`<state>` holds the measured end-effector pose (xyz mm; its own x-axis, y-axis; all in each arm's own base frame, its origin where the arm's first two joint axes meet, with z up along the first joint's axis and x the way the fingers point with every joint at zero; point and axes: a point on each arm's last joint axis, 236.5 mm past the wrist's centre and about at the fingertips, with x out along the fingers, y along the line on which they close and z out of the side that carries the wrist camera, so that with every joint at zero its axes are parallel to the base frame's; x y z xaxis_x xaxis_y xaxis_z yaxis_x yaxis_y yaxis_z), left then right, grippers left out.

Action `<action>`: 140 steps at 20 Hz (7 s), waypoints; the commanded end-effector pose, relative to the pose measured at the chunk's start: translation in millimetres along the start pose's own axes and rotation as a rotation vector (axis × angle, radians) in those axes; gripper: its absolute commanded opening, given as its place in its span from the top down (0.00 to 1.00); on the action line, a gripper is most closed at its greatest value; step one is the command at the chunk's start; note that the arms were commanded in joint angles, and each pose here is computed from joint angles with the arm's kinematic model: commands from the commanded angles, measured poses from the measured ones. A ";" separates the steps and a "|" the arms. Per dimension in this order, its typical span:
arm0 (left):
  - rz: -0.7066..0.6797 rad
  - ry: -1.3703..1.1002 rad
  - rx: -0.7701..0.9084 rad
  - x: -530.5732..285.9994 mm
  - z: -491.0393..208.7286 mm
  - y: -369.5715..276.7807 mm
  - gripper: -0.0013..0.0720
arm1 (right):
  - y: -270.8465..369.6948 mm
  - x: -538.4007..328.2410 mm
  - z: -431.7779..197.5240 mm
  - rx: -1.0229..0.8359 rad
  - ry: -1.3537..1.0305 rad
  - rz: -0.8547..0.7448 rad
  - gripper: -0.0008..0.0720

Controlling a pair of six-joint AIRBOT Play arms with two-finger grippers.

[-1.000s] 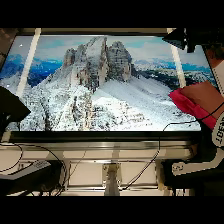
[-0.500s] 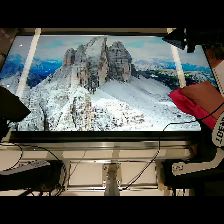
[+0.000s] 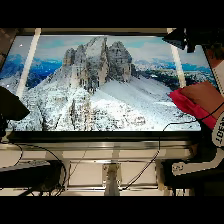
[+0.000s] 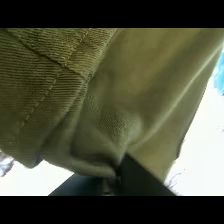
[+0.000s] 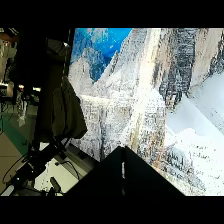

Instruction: Fold the clothes and pants, and hang the long-sleeved shirts on hangers.

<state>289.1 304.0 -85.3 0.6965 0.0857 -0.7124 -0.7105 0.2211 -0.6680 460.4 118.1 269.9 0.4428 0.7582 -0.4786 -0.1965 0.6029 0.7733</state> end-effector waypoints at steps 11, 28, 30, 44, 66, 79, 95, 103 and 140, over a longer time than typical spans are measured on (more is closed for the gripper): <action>-0.490 0.329 0.137 14.9 -137.5 -194.4 0.96 | 0.2 0.0 0.1 -0.001 -0.001 -0.001 0.97; -0.666 0.938 0.663 -97.5 -585.9 -270.9 0.96 | -8.0 -1.3 22.5 -0.007 -0.096 -0.036 0.97; -0.663 0.959 0.701 -108.5 -608.1 -261.0 0.96 | -13.0 -1.4 22.8 -0.008 -0.097 -0.057 0.97; -0.830 0.892 0.790 -140.3 -583.8 -292.0 0.95 | -68.1 3.9 13.8 -0.090 -0.031 -0.231 0.97; -0.500 0.506 0.740 -38.6 -339.0 -272.3 0.95 | -134.6 290.6 -215.7 0.027 0.746 -0.049 0.61; -0.500 0.502 0.740 -38.0 -338.2 -272.7 0.95 | -153.5 327.3 -221.7 -0.020 0.684 -0.063 0.46; -0.466 0.358 0.693 -22.6 -295.4 -277.8 0.95 | -80.6 320.1 -204.8 -0.119 0.645 0.066 0.97; -0.486 0.204 0.437 -21.8 -212.9 -285.8 0.95 | 21.5 300.2 -358.4 -0.161 1.049 0.086 0.97; -0.151 0.719 0.817 10.9 -280.3 -125.0 0.39 | -199.0 186.1 -146.4 0.149 0.636 -0.008 0.27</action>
<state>367.1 6.5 -50.0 0.4250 -0.5074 -0.7496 -0.1410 0.7809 -0.6086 449.4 177.4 -26.6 -0.1790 0.7643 -0.6195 -0.0461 0.6225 0.7813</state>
